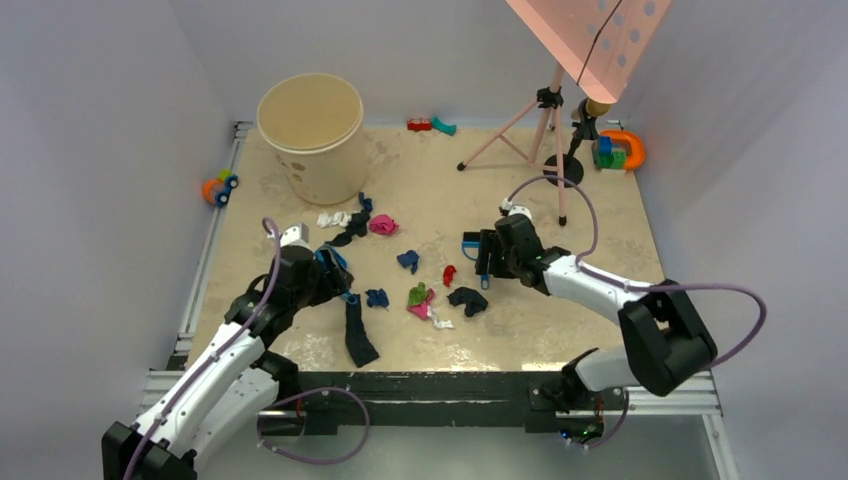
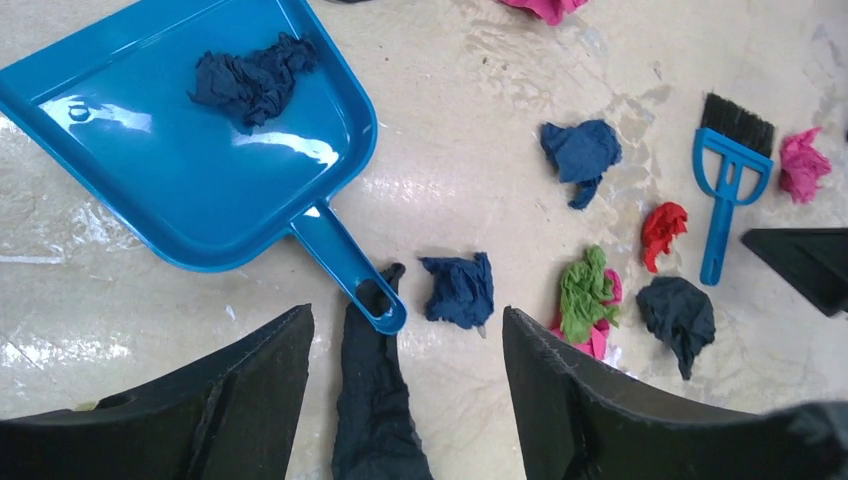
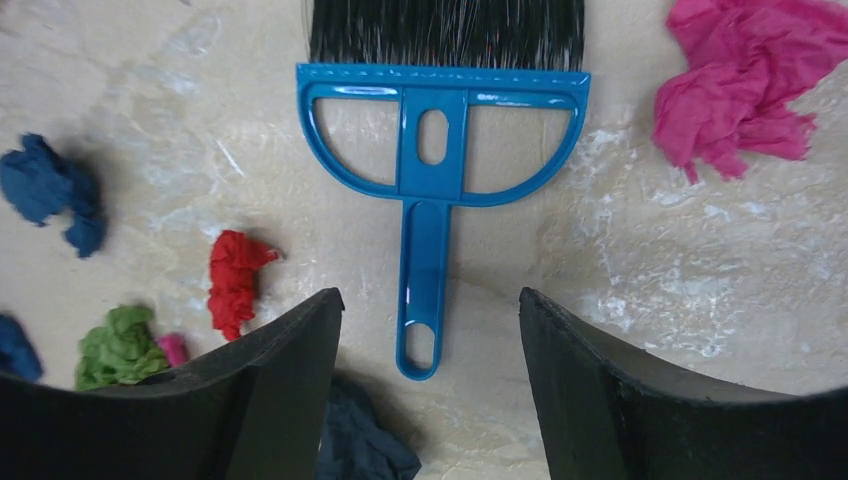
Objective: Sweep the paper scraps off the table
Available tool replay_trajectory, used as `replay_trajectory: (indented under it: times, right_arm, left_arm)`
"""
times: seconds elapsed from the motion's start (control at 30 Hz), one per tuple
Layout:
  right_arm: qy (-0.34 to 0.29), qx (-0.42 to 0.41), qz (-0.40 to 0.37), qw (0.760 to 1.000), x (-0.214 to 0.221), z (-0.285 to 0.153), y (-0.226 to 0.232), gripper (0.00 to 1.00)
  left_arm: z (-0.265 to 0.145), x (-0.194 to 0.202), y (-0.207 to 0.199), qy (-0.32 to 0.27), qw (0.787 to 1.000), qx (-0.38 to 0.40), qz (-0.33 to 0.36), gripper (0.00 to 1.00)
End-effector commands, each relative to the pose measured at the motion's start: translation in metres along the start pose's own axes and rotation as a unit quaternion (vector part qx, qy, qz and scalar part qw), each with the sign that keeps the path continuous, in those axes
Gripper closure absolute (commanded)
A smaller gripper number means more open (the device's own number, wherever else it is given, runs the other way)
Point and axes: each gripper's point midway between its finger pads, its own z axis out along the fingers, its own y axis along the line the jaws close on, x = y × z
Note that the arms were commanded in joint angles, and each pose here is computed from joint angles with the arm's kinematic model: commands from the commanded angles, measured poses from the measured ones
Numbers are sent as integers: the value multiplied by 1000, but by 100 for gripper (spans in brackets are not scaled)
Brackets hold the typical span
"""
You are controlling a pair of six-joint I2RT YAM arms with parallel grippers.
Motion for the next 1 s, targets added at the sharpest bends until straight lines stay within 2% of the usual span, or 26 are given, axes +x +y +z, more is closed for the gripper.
replay_trajectory:
  times: [0.0,0.23,0.3,0.37,0.4,0.47,0.5,0.53,0.73,0.83,0.97]
  right_arm:
    - [-27,31,-11,999,-11,13,15,31]
    - [8,99,-24,995,11,36,6,48]
    - [17,127,-22,992,17,40,-2,62]
    - [24,136,-21,990,22,42,-5,66]
    - [26,137,-20,990,23,42,-5,72]
    - [26,133,-20,991,23,41,-4,85]
    - [25,128,-21,991,21,40,-2,95]
    - [23,122,-23,992,20,37,0,98]
    - [-27,59,-39,997,-2,-4,30,98]
    - [-46,-2,-44,998,-10,-30,51,97]
    - [-58,-82,-48,994,-12,-60,79,96]
  left_arm:
    - [-19,1,-9,7,999,33,11,27]
    - [-35,0,-21,10,998,66,-4,27]
    - [-37,1,-24,13,997,75,-11,27]
    - [-40,0,-26,10,997,80,-13,27]
    - [-41,-1,-26,9,997,81,-13,27]
    - [-43,-4,-28,7,996,84,-10,27]
    - [-44,-4,-32,9,996,92,-8,27]
    - [-45,-3,-39,17,994,108,-7,26]
    - [-37,4,-91,71,973,215,-48,24]
    - [-32,2,-124,93,949,289,-80,16]
    - [-27,-7,-168,101,926,352,-90,15]
